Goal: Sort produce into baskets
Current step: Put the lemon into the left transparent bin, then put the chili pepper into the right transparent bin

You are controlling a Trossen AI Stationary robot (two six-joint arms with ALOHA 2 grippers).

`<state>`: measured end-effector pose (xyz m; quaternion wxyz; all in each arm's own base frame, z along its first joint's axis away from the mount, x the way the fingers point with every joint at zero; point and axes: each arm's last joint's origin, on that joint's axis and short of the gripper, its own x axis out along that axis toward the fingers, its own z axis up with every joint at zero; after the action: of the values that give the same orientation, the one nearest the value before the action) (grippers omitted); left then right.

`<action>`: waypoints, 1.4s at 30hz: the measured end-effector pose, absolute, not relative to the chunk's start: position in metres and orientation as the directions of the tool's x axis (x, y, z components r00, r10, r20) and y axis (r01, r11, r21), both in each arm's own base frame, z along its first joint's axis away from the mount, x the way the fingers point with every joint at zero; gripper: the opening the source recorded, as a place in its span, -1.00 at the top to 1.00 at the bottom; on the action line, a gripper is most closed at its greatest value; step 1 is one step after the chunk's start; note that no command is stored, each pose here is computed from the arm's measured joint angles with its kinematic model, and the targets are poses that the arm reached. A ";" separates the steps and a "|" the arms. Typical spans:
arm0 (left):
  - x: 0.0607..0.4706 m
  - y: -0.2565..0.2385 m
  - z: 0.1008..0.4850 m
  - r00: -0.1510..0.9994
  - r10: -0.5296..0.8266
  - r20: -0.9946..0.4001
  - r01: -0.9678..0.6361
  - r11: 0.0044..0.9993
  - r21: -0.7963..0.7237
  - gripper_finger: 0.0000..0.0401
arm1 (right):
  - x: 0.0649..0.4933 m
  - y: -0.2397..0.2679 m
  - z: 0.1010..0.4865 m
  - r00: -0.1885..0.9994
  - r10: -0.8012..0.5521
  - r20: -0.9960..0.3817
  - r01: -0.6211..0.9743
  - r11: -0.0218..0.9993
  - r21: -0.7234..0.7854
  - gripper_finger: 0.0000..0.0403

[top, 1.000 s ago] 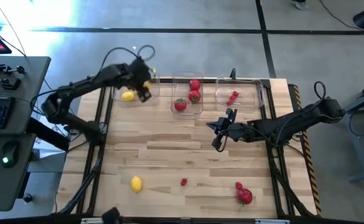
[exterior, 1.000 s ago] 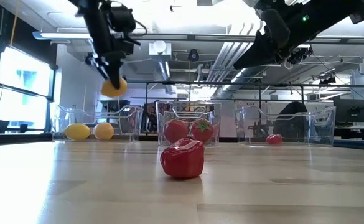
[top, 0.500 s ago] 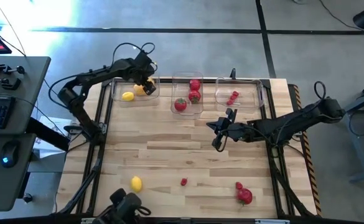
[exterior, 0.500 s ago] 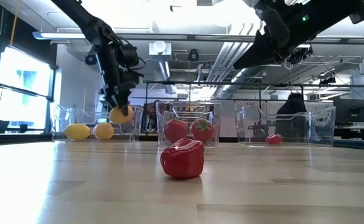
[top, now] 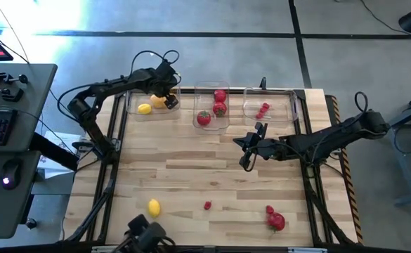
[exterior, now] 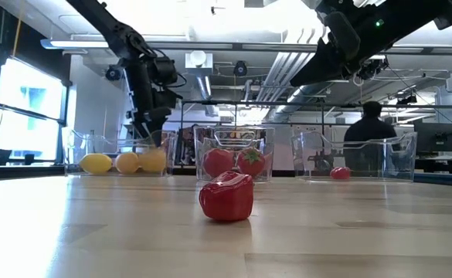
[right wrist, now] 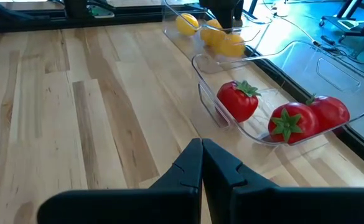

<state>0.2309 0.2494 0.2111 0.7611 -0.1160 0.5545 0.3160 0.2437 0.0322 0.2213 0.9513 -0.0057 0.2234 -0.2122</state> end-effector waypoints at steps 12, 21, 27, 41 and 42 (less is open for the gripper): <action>0.236 0.230 0.223 0.298 0.397 -0.868 -0.556 0.811 0.180 -0.43 | 0.242 0.032 0.219 0.799 -0.407 -0.443 0.399 0.910 -0.117 1.00; 0.223 0.160 0.235 0.629 0.541 -0.558 -0.550 0.817 0.174 -0.27 | 0.241 0.040 0.219 0.813 -0.367 -0.451 0.365 0.926 -0.097 1.00; 0.216 0.098 0.237 0.824 0.451 -0.342 -0.436 0.891 0.126 -0.26 | 0.239 0.054 0.214 0.835 -0.086 -0.543 0.116 0.993 0.021 0.99; 0.204 0.020 0.215 0.954 0.260 -0.151 -0.243 0.962 0.121 -0.26 | 0.219 0.133 0.220 0.620 0.099 -0.779 0.014 0.990 0.137 0.53; 0.204 0.018 0.215 0.953 0.263 -0.151 -0.244 0.961 0.132 -0.26 | 0.219 0.139 0.218 0.594 0.095 -0.799 0.026 0.990 0.137 0.49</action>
<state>0.2041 0.0181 0.2152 0.9866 0.0560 0.0839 0.1285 0.2195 0.1392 0.2181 0.8903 0.0670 0.4499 0.0193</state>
